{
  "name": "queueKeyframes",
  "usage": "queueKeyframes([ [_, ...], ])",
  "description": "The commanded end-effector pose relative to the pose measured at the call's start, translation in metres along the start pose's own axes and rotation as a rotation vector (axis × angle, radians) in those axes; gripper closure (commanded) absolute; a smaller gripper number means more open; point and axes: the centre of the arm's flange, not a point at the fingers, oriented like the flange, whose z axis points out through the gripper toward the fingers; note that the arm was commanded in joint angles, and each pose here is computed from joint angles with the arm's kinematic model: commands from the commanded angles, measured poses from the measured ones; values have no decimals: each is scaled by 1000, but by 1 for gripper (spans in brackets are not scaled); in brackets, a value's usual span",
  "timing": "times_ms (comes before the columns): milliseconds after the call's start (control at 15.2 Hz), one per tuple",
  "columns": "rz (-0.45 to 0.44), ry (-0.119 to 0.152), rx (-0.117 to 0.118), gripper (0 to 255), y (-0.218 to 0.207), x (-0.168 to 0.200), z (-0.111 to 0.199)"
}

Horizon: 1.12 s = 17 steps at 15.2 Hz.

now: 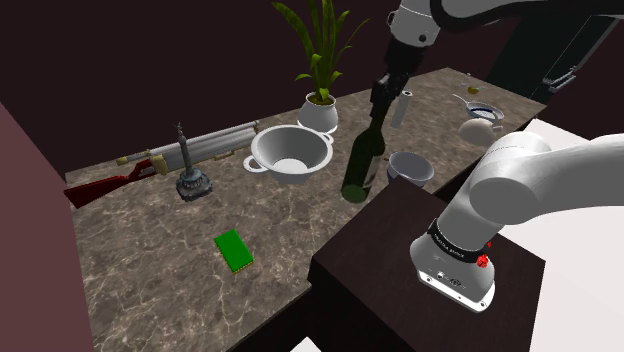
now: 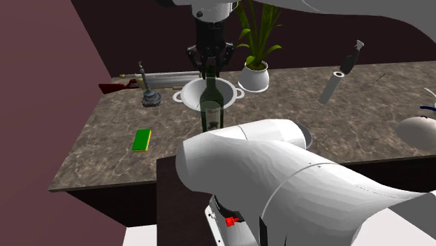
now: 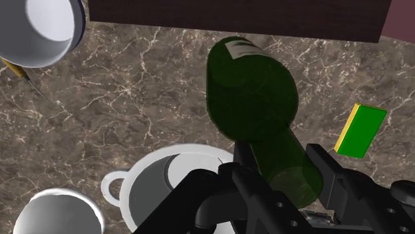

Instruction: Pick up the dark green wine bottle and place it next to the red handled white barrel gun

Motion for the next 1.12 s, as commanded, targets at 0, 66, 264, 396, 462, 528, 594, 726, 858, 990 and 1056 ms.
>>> queueKeyframes([
  [0,0,0,0,255,0,1,-11],
  [66,0,0,0,255,0,1,-17],
  [264,0,0,0,255,0,3,-32],
  [396,0,0,0,255,-1,4,-43],
  [462,0,0,0,255,-1,4,-48],
  [528,0,0,0,255,-1,5,-53],
  [594,0,0,0,255,-1,5,-59],
  [726,0,0,0,255,-1,6,-69],
  [858,0,0,0,255,-1,7,-80],
  [990,0,0,0,255,-1,8,-90],
  [1056,0,0,0,255,-1,8,-95],
])
